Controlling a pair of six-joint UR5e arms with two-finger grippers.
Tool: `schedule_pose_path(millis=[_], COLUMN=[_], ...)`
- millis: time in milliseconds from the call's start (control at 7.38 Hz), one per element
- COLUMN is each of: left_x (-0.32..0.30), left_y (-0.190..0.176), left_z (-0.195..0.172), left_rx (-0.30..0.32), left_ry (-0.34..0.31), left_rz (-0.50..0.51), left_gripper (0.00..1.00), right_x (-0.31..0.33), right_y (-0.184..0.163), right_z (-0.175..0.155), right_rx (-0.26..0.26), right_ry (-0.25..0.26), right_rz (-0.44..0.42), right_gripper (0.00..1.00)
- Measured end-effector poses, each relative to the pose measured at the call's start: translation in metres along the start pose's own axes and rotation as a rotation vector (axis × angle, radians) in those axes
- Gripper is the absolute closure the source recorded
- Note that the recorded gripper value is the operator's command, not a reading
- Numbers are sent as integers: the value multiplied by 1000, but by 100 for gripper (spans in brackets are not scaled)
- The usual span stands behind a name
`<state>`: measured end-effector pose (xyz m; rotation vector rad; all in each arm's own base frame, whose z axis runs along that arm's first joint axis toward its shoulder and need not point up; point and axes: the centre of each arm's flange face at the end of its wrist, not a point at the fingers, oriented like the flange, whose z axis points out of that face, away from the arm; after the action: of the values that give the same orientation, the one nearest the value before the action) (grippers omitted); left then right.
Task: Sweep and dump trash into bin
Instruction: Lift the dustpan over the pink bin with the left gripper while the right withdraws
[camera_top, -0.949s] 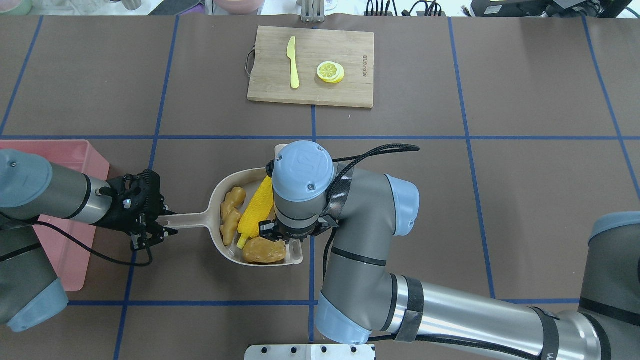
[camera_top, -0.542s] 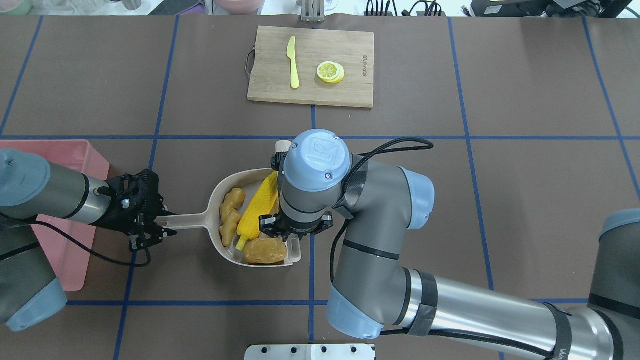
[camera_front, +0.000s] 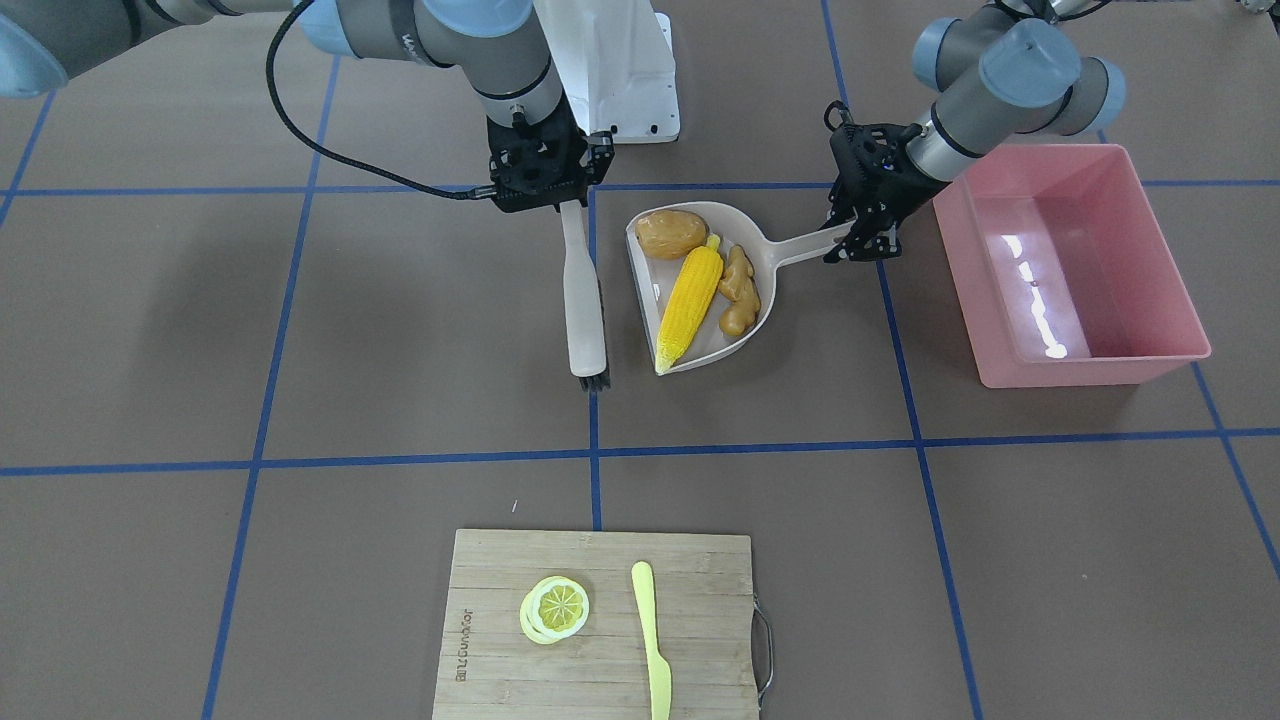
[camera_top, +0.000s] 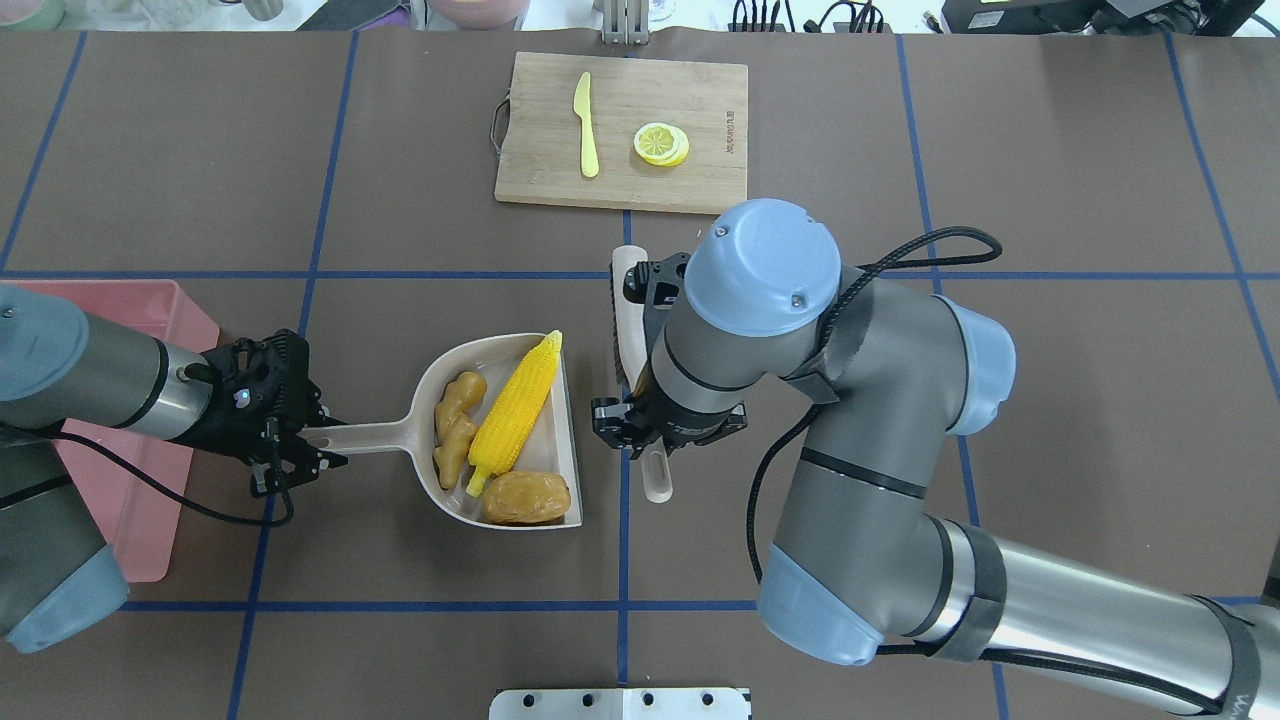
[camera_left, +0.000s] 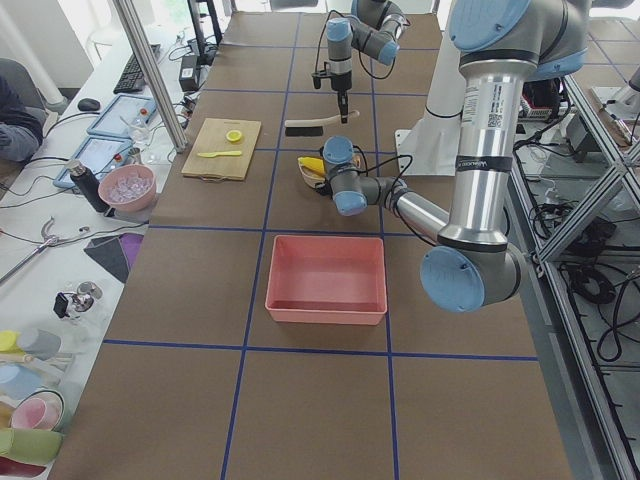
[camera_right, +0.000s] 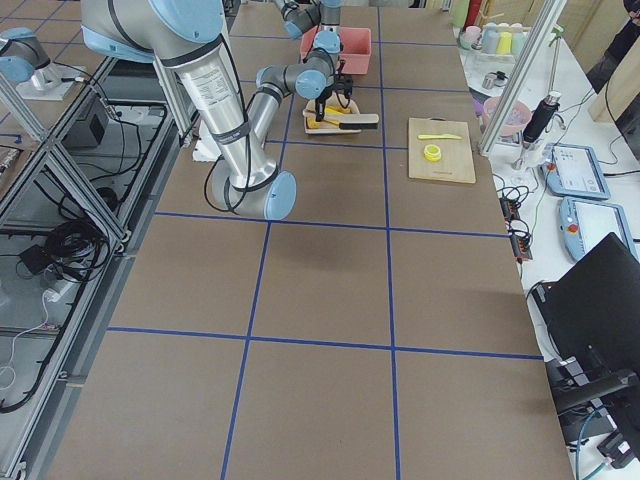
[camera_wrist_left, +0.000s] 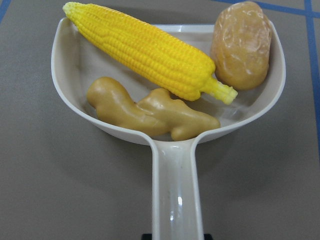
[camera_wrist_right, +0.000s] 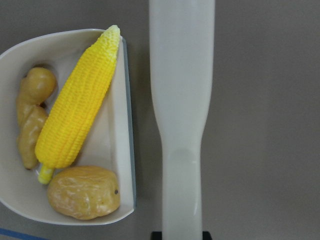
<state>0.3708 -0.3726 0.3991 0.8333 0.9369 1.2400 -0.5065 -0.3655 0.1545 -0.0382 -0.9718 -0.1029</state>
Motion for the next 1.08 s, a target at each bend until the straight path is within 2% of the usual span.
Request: schedule_pose_path(millis=[271,542,813,1084], left_x=[-1,-3,-16,-35], left_y=[-2,-6,-4,18], left_z=[-3,-12,-34,-73], left_rx=[13,54,100,123], left_ry=[-2,-18,-59,-94], left_rz=[6,24,17,-22], left_gripper=[100,100,100,100], right_x=[41,96,158,220], right_y=[-2,-15,-28,-34], right_z=[-3,-25,-59,-70], right_rx=[4,14,24,9], right_ry=[60,148,216,291], right_rz=[-14,-52,-113,-121], right_gripper=[100,100,100,100])
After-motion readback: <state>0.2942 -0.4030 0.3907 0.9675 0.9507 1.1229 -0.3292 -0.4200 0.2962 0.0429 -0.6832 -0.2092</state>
